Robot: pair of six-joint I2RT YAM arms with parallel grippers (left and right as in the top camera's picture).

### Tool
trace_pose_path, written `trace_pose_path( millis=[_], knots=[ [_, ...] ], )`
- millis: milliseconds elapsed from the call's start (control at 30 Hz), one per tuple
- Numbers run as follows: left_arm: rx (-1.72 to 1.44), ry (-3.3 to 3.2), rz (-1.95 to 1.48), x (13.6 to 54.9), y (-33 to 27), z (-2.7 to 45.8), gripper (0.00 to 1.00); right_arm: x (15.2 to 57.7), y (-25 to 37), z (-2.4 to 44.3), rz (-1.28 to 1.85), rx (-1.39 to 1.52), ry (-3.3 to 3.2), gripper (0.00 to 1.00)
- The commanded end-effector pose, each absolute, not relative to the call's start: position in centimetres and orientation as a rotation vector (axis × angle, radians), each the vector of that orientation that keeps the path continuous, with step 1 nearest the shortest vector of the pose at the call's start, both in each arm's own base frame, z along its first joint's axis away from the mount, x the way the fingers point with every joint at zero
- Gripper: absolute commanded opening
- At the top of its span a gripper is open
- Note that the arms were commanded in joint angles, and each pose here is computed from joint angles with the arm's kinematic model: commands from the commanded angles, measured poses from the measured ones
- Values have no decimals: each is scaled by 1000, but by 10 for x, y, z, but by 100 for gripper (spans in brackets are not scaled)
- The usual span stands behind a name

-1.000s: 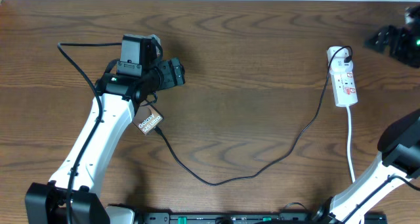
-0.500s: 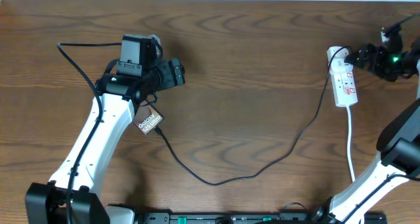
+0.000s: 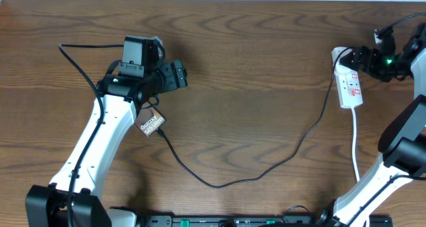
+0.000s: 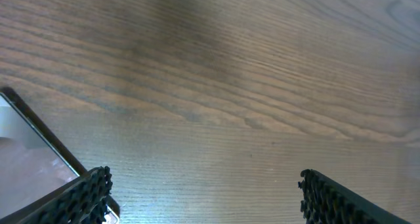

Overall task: Plug charger to phone and switch on socket
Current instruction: 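Press down the switch beside the plugged charger with the right gripper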

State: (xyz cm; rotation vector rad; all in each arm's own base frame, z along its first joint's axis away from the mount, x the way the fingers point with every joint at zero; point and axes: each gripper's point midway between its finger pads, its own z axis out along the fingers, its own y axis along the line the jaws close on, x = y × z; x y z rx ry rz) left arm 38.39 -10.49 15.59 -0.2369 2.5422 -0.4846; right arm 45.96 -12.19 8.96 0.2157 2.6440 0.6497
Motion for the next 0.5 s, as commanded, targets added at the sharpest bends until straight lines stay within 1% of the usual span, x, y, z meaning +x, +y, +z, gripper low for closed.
trace_pose_path(
  millis=[0, 300, 467],
  knots=[
    [-239, 2524, -464, 389, -104, 163, 90, 460, -121, 92, 589, 227, 2660, 99],
    [-239, 2524, -465, 389, -104, 163, 90, 461, -127, 76, 525, 287, 2676, 99],
    [-239, 2523, -464, 389, -104, 163, 90, 461, -116, 69, 609, 286, 2646, 99]
  ],
)
